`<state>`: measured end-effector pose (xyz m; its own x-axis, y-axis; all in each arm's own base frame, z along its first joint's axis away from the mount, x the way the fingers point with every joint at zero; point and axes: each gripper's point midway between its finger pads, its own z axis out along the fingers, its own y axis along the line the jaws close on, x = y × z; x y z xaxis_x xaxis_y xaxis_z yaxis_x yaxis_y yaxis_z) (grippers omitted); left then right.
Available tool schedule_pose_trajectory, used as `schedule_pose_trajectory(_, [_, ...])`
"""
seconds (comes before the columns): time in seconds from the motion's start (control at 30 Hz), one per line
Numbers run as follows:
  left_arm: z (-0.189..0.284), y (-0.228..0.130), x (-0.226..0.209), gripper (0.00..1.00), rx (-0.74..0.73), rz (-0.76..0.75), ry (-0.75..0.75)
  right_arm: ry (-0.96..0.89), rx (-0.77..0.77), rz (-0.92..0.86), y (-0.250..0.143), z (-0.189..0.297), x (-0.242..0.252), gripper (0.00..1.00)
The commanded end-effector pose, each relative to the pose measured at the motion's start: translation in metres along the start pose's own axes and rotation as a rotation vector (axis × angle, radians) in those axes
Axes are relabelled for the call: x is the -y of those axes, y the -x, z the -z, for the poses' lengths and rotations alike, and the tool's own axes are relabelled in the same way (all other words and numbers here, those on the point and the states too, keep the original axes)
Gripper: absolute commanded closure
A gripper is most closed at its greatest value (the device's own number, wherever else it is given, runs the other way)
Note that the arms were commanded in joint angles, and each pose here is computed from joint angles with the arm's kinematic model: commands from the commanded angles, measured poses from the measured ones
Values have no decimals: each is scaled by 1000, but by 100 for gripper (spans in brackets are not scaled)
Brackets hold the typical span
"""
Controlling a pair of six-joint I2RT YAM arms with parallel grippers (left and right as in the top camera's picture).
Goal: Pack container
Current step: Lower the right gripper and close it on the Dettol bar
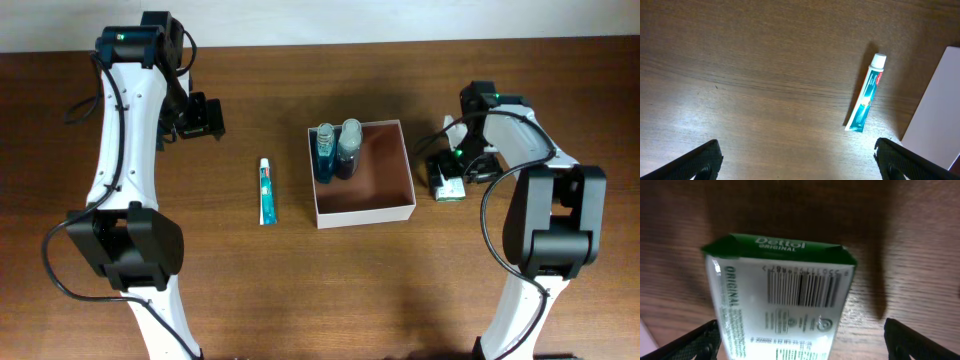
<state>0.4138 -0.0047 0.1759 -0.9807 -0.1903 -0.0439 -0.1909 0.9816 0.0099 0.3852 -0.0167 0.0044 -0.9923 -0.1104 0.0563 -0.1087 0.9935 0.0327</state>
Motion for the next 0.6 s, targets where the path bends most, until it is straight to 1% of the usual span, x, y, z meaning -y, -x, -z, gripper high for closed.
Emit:
schedule_pose_trajectory(0.0, [13, -1, -4, 1, 33, 18, 0, -1, -24, -9, -7, -11, 2, 1])
schedule_pose_trajectory(0.33, [13, -1, -4, 1, 33, 18, 0, -7, 4, -8, -1, -13, 3, 1])
schedule_pose_trajectory(0.5, [13, -1, -4, 1, 33, 18, 0, -8, 14, -8, 2, -13, 3, 21])
schedule_pose_trajectory(0.57, [13, -1, -4, 1, 33, 18, 0, -8, 17, -8, 2, -13, 3, 25])
